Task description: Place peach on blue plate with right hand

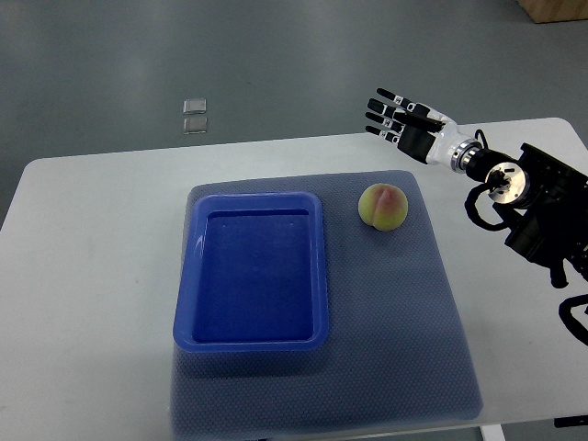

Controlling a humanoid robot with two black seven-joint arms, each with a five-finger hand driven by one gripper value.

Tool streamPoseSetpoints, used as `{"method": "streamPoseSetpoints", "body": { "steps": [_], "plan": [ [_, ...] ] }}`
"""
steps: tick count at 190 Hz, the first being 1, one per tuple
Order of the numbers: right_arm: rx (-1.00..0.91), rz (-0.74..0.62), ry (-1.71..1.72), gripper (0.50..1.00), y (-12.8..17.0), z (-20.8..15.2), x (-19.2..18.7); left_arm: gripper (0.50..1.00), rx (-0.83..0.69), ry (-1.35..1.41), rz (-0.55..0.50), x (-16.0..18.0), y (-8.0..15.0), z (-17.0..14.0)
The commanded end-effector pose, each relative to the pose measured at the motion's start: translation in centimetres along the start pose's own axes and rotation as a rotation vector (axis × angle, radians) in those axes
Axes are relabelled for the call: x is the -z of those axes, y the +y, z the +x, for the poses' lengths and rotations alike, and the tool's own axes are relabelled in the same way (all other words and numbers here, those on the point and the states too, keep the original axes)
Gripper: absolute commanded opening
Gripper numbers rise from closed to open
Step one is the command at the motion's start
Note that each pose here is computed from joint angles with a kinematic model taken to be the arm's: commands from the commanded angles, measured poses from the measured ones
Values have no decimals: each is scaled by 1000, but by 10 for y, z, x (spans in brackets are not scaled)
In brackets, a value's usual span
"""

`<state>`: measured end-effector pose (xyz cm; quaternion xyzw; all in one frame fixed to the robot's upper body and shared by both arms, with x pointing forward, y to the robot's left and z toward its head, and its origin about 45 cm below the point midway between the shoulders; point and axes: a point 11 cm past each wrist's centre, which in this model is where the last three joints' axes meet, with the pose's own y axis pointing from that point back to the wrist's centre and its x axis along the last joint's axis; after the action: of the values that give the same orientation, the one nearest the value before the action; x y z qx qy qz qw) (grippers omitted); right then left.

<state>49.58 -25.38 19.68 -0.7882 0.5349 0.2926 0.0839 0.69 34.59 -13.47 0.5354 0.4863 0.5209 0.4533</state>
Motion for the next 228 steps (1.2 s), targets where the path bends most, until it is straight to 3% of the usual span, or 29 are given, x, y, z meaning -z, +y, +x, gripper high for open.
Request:
{"method": "streamPoseSetpoints", "body": {
  "steps": [1,126,178,228],
  "plan": [
    [34,29,-4,940,0,-4,2,1000,3,1,5,1,0,-1],
    [62,-39,139,936,5,-1,-1,1000,-1,8,15,8,-1,1],
    [2,-98,361,932,27,32,25,1000,-1,8,15,8,-1,1],
    [53,-206,644,930,36,37,24,1000,1,7,15,8,-1,0]
  ]
}}
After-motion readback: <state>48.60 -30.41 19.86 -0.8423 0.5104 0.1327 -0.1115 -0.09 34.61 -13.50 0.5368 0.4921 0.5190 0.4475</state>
